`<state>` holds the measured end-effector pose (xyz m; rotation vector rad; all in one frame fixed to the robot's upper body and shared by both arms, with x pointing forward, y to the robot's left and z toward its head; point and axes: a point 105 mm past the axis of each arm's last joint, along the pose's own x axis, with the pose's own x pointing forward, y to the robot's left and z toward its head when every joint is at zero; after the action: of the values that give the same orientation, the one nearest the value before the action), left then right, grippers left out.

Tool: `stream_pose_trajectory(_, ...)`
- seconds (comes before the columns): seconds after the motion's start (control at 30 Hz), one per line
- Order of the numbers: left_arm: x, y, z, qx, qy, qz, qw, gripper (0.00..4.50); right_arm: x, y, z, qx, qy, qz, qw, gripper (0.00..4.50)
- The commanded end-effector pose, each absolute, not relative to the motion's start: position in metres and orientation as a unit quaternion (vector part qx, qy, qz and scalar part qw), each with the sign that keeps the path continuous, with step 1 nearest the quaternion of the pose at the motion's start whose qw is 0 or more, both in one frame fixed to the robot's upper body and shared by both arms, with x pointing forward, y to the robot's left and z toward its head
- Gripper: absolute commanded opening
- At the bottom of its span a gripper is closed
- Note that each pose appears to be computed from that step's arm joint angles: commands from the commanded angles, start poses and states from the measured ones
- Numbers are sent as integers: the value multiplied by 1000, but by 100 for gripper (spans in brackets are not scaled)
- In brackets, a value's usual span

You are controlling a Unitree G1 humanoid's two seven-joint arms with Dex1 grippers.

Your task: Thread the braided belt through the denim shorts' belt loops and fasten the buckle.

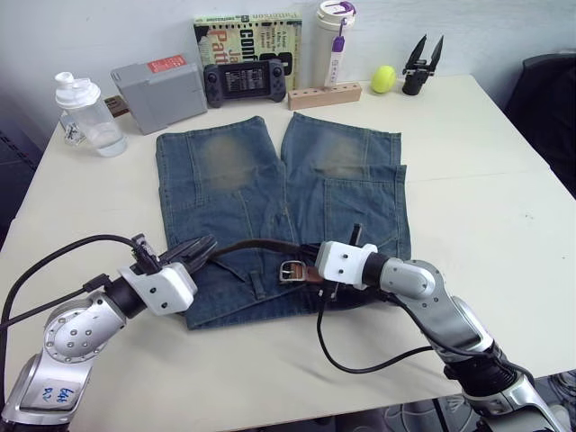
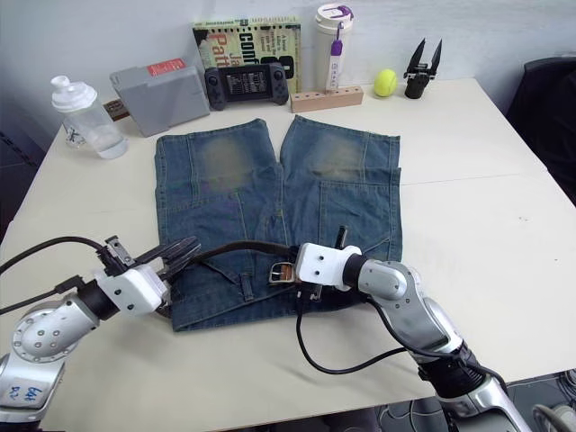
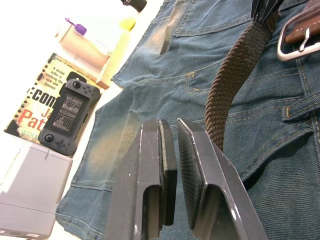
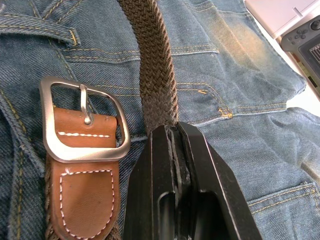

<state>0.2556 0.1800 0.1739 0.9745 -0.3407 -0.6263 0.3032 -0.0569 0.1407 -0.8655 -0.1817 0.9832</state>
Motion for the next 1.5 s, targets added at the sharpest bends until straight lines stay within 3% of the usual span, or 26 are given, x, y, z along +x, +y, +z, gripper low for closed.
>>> stream_pose_trajectory(0.03, 250, 182, 188, 456, -181, -273, 828, 112, 297, -52, 156, -397, -115, 459, 786, 0)
stream_pose_trajectory(0.07, 248, 182, 186, 437, -170, -281, 837, 112, 296, -51, 158, -401, -122, 459, 784, 0)
stream_pose_trajectory(0.1, 246, 183, 185, 422, -161, -286, 845, 162, 296, -49, 160, -406, -131, 457, 781, 0)
stream_pose_trajectory(0.13, 245, 186, 186, 400, -151, -285, 858, 178, 295, -48, 163, -413, -142, 454, 777, 0)
stream_pose_trajectory(0.17, 244, 187, 186, 386, -145, -284, 866, 238, 295, -46, 165, -418, -149, 451, 774, 0)
stream_pose_trajectory(0.27, 236, 189, 196, 333, -135, -304, 882, 334, 293, -44, 170, -438, -175, 436, 766, 0)
stream_pose_trajectory(0.53, 226, 190, 222, 167, -107, -357, 913, 334, 288, -33, 173, -462, -219, 417, 751, 0)
stream_pose_trajectory(0.67, 228, 193, 217, 155, -89, -351, 919, 334, 293, -45, 170, -373, -157, 432, 806, 0)
stream_pose_trajectory(0.8, 229, 191, 219, 135, -89, -355, 921, 337, 303, -67, 180, -292, -99, 444, 842, 118)
stream_pose_trajectory(1.0, 219, 182, 213, 20, -58, -399, 915, 337, 321, -84, 174, -229, -2, 476, 849, 386)
stream_pose_trajectory(1.07, 216, 181, 212, -33, -48, -402, 914, 337, 324, -84, 169, -228, 16, 492, 840, 447)
stream_pose_trajectory(1.27, 209, 177, 215, -81, -43, -400, 912, 337, 325, -81, 150, -229, 58, 528, 816, 447)
stream_pose_trajectory(1.37, 208, 173, 214, -79, -42, -398, 913, 337, 329, -80, 142, -227, 74, 528, 815, 365)
stream_pose_trajectory(1.5, 208, 172, 215, -75, -44, -392, 916, 337, 334, -79, 137, -216, 88, 526, 818, 186)
